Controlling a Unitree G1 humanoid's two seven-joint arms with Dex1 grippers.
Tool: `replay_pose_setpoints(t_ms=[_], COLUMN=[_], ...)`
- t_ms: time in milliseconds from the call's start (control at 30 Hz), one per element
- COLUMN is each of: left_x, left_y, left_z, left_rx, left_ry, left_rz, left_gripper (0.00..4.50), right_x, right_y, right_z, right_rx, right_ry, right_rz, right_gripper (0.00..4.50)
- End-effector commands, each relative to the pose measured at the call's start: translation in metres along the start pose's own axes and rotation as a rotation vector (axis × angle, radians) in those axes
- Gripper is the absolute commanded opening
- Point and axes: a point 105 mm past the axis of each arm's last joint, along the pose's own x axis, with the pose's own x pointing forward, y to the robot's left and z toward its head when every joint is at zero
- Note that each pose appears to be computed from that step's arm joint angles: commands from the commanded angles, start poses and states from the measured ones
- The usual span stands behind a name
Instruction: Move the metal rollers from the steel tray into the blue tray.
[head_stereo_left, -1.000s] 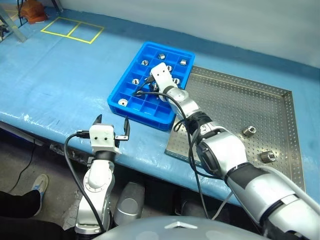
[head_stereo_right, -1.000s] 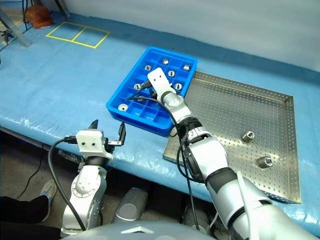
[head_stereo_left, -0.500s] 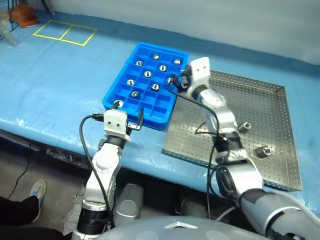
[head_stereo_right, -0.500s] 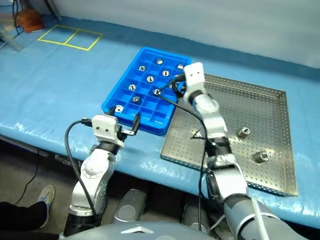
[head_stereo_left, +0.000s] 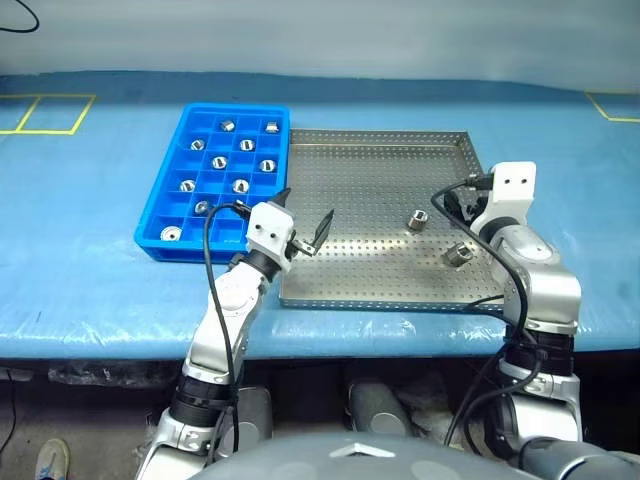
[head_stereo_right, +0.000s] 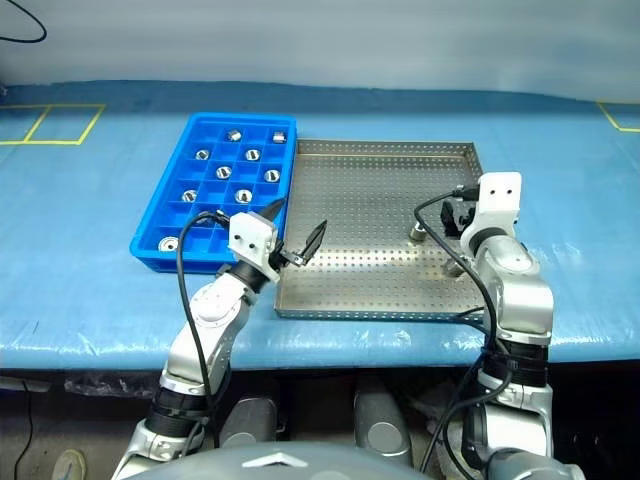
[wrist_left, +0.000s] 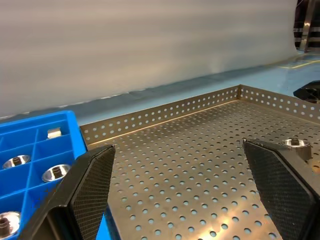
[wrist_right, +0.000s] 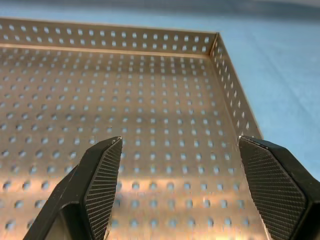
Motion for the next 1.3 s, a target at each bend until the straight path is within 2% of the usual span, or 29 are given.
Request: replay_pose_setpoints(t_ms=[33,433,533,700,733,967,1067,1167,1300], left_x=[0.002,0.0,0.0,0.0,0.0,-0.002,-0.007,-0.015,-0.031], left_y=[-0.005,-0.005,-0.006,-0.006,-0.005,-0.004,0.001,0.006,0.013], left_z=[0.012,0.011,0.012,0.011,0.01,0.01,0.011,0.01,0.005], left_rx=[-0.008,-0.012,-0.015,-0.01,-0.009,-0.003,0.001,-0.005,-0.001], left_ry=[-0.055,-0.05,-0.052,-0.048,-0.046,-0.042,-0.045,-0.039,-0.014], left_rz=[-0.034,-0.036,-0.038,-0.037,-0.036,-0.024,0.013,0.066,0.163], left_gripper=[4.5,4.5,4.5,4.5,4.5,4.5,4.5,4.5,4.5], right_x=[-0.013,-0.036,-0.035,-0.032,-0.032,-0.026,-0.025,-0.026,-0.028], right_y=[-0.004,-0.014,-0.012,-0.002,-0.001,0.012,0.044,0.078,0.136], right_z=[0.0,-0.06,-0.07,-0.068,-0.066,-0.028,0.016,0.046,0.073], right_rx=[0.033,0.087,0.103,0.117,0.111,0.063,0.05,0.043,0.014], right_ry=[0.01,0.243,0.259,0.223,0.213,0.023,-0.137,-0.242,-0.311], right_rz=[0.011,0.015,0.018,0.058,0.064,0.105,0.227,0.34,0.542], right_gripper=[3.9,3.9,3.31,1.74,1.68,1.68,1.68,1.68,1.68])
